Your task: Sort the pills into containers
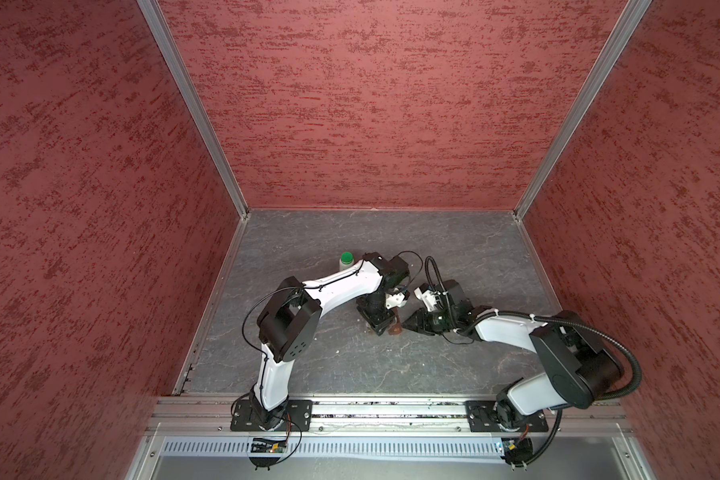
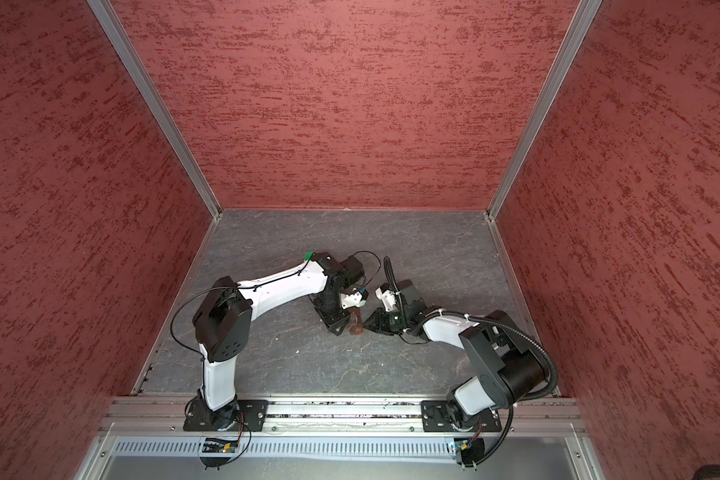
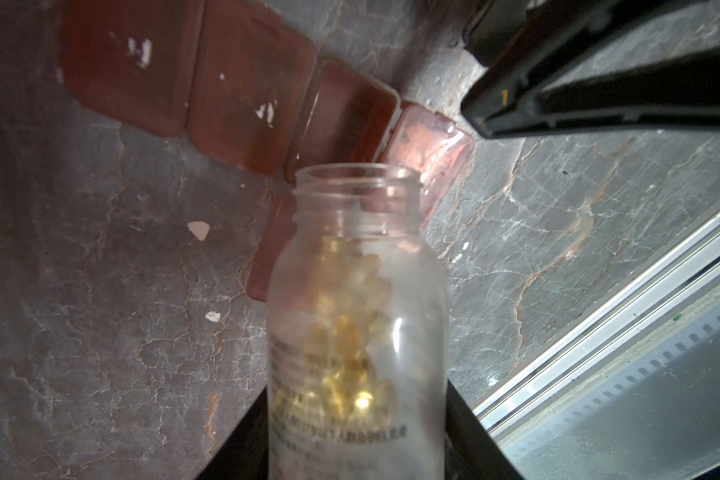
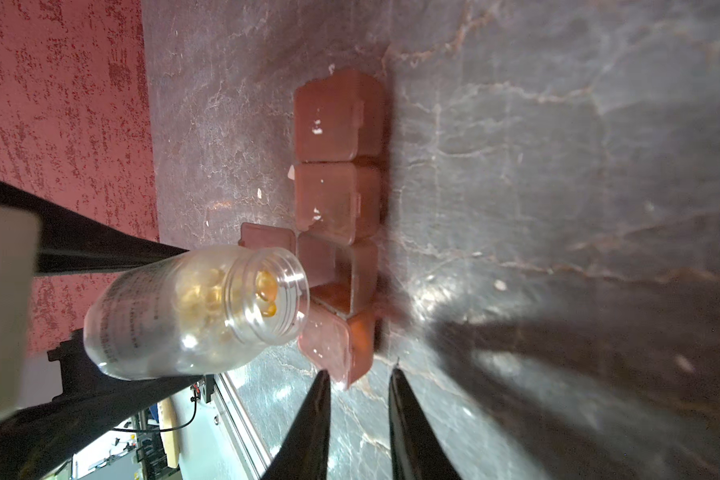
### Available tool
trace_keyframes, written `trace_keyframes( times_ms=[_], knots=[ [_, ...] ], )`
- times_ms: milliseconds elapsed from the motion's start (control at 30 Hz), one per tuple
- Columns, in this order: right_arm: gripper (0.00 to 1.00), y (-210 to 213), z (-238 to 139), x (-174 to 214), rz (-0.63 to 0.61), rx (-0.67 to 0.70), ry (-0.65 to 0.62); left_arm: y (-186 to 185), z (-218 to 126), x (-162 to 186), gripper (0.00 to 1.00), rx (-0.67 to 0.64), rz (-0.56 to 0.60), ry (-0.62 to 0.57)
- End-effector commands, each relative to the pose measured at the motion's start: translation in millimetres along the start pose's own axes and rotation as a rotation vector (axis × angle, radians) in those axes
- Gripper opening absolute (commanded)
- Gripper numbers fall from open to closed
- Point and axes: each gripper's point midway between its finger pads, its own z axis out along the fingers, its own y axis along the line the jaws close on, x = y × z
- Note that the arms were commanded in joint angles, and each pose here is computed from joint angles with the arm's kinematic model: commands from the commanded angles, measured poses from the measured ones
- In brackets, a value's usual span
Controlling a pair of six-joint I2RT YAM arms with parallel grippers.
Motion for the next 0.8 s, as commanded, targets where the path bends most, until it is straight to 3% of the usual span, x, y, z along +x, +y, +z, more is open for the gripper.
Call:
trace_keyframes(
  times_ms=[0,767],
  knots=[
    [0.26,1.0,-2.5,-0.4,-0.015,0.006,-0.014,1.5,-1.2,-0.4,0.00,-0.013,0.024,0.022],
    [0.25,-2.8,-1.5,3.5,-0.015,0.012,-0.007,2.1,-3.6,-0.3,0.00,-0.054,0.065,0.104]
  ],
)
